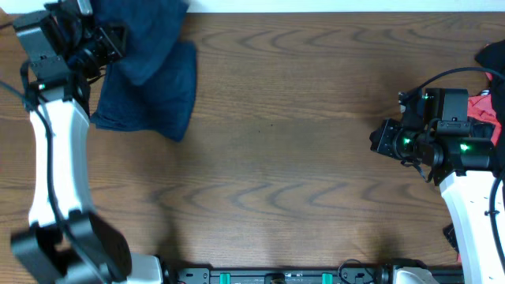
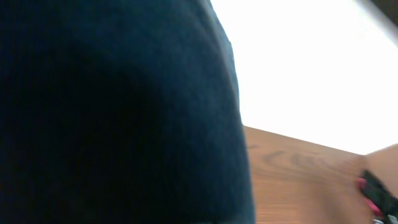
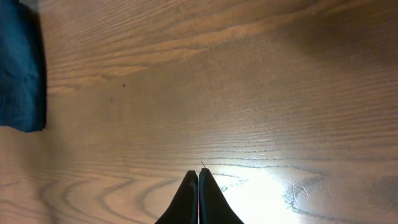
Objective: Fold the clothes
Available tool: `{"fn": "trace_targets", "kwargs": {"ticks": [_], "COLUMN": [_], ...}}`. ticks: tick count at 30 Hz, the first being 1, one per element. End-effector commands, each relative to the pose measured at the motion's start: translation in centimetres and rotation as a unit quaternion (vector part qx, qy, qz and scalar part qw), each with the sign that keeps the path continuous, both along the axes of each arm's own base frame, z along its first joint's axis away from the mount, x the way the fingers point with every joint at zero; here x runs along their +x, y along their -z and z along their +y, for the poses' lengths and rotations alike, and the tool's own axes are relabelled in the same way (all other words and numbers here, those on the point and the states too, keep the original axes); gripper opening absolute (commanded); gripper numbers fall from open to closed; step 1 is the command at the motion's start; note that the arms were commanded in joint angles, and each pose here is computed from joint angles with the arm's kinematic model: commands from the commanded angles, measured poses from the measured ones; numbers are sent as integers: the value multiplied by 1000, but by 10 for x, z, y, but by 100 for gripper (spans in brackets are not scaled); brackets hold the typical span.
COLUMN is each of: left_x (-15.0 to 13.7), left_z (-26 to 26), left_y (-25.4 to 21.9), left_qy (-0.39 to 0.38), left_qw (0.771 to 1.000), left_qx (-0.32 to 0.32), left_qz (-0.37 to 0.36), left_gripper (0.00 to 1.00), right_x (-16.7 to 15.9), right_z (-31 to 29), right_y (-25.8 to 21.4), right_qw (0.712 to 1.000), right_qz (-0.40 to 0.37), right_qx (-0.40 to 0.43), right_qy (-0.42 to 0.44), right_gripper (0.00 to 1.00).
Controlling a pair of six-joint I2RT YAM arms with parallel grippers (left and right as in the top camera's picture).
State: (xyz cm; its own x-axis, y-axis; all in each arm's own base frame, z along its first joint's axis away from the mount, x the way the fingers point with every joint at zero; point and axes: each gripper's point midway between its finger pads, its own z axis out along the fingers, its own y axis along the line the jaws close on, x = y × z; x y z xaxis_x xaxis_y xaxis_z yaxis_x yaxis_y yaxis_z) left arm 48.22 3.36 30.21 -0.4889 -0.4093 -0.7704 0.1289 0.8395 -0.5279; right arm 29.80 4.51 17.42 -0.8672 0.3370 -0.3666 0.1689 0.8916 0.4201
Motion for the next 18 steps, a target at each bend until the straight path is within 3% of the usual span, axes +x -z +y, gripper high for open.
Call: {"fn": "trace_targets", "kwargs": {"ticks": [1,5,9,13,18], "left_x": [-7,-14,-20,-13,1], "left_z": [-13,0,35,60,47], "left_y": [-15,17,62,108,175], "left_qy": [-9,-57,-135,-138,-85], "left_qw": [1000,995,981,974,968], "left_qx": [-19,-38,-9,15,-37], "left_qz": [4,75,140,177,233], "left_gripper": [6,6,6,6,6], "right_x": [1,2,3,4,6], "right_z": [0,-2,-2,-2,-2], "right_y": [-3,-2,-3,-4,-5], "right_qw": [1000,1000,1000,1000,1000], "right_qz": [-3,-4,-6,-10,-14], "right_qx": [7,4,3,4,4], "right_qy": [5,7,7,7,7], "right_gripper": [3,3,3,3,3]}}
